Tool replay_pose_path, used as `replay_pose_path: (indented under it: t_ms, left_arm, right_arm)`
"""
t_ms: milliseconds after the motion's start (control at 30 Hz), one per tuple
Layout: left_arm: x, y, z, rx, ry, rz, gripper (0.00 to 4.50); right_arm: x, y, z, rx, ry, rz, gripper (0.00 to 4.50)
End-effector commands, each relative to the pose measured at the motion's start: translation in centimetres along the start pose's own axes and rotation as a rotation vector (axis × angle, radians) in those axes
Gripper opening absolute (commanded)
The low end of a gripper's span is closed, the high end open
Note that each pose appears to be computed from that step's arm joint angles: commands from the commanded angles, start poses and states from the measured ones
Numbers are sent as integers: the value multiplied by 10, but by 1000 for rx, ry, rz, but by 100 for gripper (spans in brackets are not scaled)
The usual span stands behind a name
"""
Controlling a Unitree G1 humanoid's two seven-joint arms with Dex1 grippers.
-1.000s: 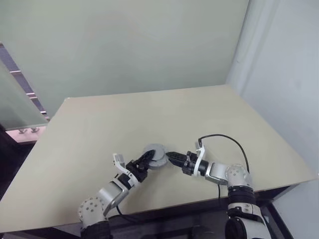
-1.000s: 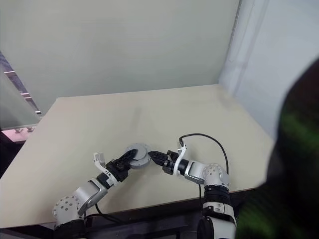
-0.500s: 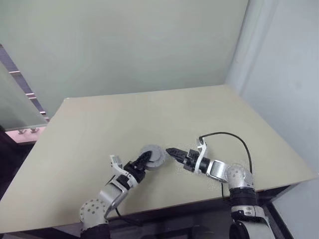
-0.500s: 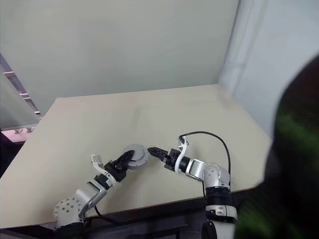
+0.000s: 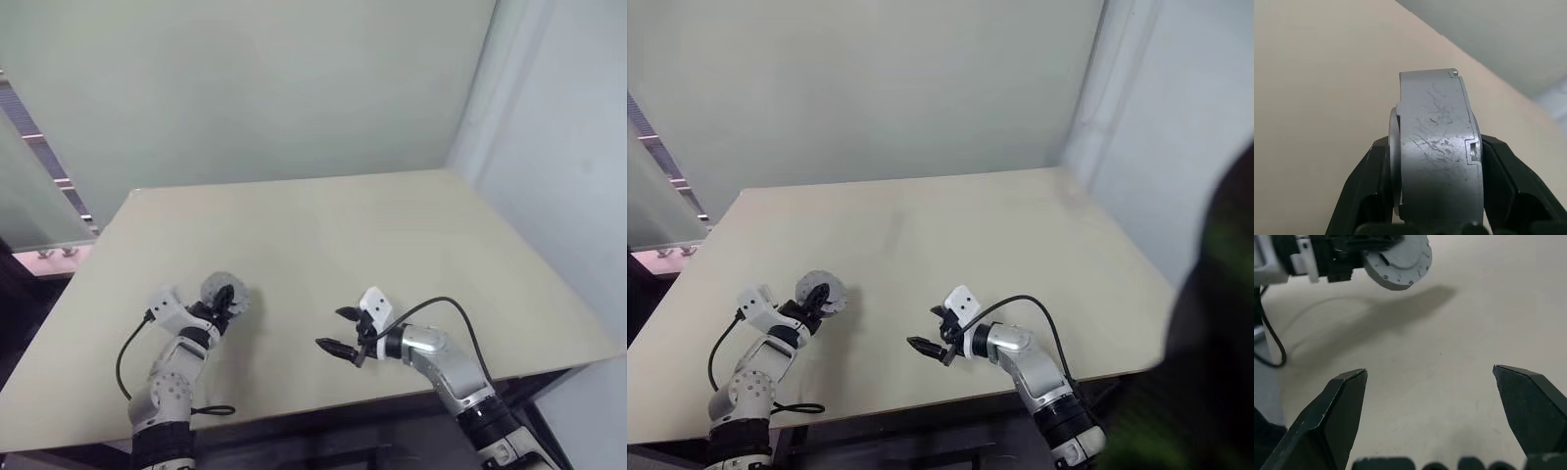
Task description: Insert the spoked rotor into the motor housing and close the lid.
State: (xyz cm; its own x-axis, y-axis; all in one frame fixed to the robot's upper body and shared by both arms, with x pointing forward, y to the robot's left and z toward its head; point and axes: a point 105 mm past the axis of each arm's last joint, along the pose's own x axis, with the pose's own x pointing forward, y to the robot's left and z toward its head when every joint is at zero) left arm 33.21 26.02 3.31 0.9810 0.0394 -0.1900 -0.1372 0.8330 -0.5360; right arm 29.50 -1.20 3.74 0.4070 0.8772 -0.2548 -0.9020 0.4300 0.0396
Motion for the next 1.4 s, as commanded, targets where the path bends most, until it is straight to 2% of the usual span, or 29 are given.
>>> replay_pose_path:
  t_ms: [33, 333, 367, 400, 533, 567, 667, 833, 967, 1067, 1167, 1267, 1400]
  left_arm:
    - [6, -3, 25, 70, -91, 2, 199]
    - [7, 22, 11, 135, -39, 101, 199]
    - [6, 26, 9, 150, -25, 115, 271]
    - [6, 30, 7, 163, -13, 131, 290]
    - [2, 48, 7, 252, -3, 215, 429]
    - [1, 51, 7, 265, -6, 231, 447]
    - [-1, 56, 10, 302, -26, 256, 447]
    - [-11, 57, 40, 391, -222, 306, 447]
    - [-24, 47, 63, 419, -363, 266, 447]
    - [-28, 23, 65, 478, -373, 114, 447]
    - [-32, -13, 51, 563, -283, -122, 447]
    - [-43, -48, 26, 678, -140, -367, 447]
    - [-63, -82, 3, 714, -4, -596, 447]
  right_arm:
    - [0, 1, 12, -82, -39, 3, 450]
    - [-1, 0, 10, -113, -35, -5, 450]
    - [-1, 0, 10, -115, -34, -5, 450]
    - [-1, 0, 10, -117, -33, -6, 450]
    - [0, 1, 8, -121, -27, -5, 450]
    - [0, 1, 8, -122, -25, -4, 450]
    - [1, 2, 7, -123, -20, -2, 450]
    - [0, -2, 5, -124, -16, -21, 450]
    - [-3, -8, 4, -117, -19, -54, 450]
    - [-6, -15, 7, -97, -39, -91, 450]
    - [-11, -25, 13, -28, -68, -132, 450]
    - [-20, -34, 22, 31, -110, -174, 450]
    - [-31, -39, 27, 55, -134, -222, 450]
